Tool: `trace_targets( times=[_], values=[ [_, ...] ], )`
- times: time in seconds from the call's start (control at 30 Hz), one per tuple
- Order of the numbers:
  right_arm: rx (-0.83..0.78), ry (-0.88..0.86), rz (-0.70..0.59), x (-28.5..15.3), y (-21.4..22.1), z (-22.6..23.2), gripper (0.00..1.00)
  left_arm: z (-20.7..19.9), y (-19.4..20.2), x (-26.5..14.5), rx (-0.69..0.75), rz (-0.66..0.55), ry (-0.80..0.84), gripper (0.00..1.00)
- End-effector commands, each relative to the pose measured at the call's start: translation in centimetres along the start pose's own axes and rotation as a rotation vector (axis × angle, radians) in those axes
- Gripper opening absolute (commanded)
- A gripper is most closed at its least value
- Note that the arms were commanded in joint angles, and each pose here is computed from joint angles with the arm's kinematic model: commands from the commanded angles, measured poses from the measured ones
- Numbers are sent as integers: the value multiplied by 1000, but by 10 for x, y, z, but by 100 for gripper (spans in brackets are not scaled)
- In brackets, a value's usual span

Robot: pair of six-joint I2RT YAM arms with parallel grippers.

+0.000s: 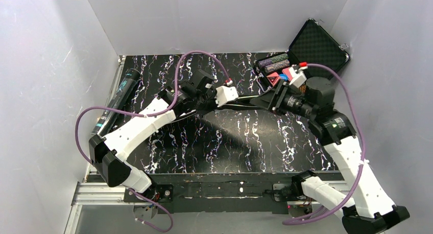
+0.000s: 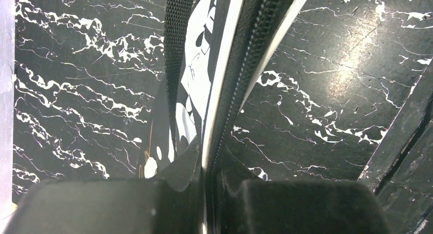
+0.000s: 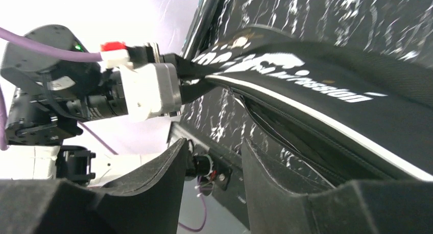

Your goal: Pack up the badminton gear

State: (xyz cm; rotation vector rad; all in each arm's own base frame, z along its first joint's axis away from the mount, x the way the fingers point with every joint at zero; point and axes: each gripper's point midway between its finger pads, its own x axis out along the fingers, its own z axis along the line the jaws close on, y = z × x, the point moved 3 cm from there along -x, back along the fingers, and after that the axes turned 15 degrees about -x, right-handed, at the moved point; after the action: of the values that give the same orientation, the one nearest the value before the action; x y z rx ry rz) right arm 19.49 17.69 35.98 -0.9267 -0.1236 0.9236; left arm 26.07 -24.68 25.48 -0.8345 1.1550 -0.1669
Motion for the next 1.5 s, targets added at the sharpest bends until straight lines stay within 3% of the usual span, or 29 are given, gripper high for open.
trace_targets(
  times=[0.0, 0.53, 1.07, 1.13, 1.27, 1.47],
  values=[
    [59, -100, -13, 20, 9, 11, 52, 6, -42, -26, 4, -178, -47, 0],
    [140, -1, -41, 53, 18, -16, 47, 2, -43, -27, -2, -187, -51, 0],
    [118, -42, -11, 64, 29, -16, 31, -6, -45, -27, -25, -195, -24, 0],
    [84, -73, -26, 56, 27, -10, 34, -3, -44, -24, -30, -185, -42, 0],
    [3, -108, -87, 32, 18, 4, 48, -3, -38, -17, -68, -165, -54, 0],
    [-36, -107, -97, 10, 35, 1, 61, -15, -28, -3, -145, -112, 25, 0]
  ],
)
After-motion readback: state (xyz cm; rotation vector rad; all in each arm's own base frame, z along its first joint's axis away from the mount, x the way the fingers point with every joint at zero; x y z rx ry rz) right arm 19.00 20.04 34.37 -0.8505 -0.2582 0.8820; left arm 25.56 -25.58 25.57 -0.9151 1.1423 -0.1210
